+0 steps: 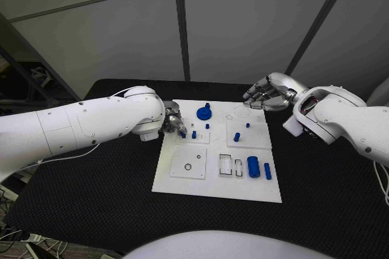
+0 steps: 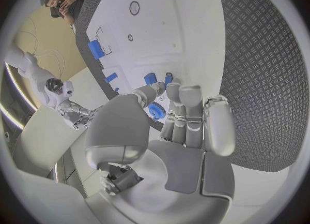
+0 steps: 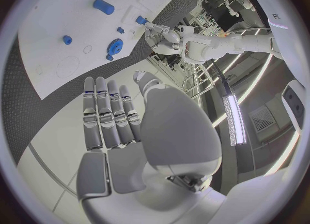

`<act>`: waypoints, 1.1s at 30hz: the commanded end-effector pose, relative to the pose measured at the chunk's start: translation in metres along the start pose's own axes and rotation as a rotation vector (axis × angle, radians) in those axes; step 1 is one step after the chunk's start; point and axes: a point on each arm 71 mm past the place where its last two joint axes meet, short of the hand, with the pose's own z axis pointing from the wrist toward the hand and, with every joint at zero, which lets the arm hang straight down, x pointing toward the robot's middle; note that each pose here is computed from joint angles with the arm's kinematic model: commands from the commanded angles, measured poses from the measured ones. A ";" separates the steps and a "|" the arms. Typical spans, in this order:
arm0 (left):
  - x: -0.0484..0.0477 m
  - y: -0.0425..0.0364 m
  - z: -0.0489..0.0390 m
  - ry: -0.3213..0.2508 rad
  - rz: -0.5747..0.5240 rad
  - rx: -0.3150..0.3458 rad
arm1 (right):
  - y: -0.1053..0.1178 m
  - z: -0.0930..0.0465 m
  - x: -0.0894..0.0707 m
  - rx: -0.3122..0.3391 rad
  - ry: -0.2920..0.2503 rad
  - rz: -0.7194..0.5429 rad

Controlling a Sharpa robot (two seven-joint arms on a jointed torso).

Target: Assemble the parts on the task board

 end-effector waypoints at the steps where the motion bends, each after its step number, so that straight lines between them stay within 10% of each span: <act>1: 0.0048 0.0011 0.0009 0.027 0.026 -0.004 | 0.001 0.001 0.000 -0.006 0.007 0.003; 33: 0.0049 -0.0003 0.0059 0.052 0.037 -0.016 | 0.001 0.000 0.000 -0.005 0.009 0.003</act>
